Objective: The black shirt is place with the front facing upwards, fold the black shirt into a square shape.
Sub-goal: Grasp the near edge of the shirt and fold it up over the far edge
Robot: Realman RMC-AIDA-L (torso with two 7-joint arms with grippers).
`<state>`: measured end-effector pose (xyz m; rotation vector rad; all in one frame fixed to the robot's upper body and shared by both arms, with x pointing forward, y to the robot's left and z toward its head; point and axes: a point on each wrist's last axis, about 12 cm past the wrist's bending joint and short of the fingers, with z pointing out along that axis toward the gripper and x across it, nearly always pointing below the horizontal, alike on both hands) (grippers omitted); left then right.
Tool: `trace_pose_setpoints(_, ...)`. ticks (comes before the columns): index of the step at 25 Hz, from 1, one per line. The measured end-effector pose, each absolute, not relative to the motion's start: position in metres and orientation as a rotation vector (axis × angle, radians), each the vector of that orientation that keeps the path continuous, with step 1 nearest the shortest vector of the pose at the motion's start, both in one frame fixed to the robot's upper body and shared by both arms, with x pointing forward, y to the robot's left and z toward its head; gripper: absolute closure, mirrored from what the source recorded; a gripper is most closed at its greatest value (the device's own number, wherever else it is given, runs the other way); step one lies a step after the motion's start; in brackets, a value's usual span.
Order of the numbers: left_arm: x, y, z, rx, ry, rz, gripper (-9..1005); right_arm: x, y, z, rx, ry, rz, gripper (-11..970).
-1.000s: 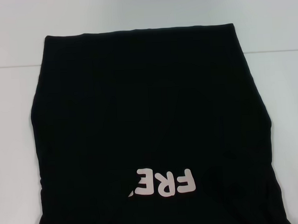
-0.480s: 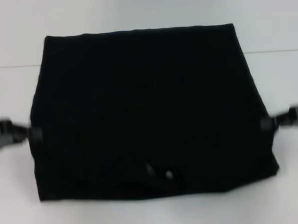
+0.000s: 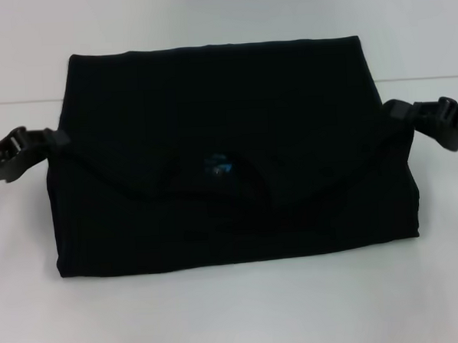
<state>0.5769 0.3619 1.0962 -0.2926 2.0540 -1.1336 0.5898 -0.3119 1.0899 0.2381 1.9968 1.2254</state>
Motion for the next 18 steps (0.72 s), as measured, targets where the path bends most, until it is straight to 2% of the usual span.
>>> trace_pose_setpoints(11,0.601,0.357,1.108,-0.302,1.941,-1.042,896,0.604,-0.309,1.094,0.261,1.88,1.138,938)
trace_pose_setpoints(18,0.614,0.342,1.101,-0.289,1.946,-0.938,892,0.61,-0.301,1.081,0.27,1.917,1.042,938)
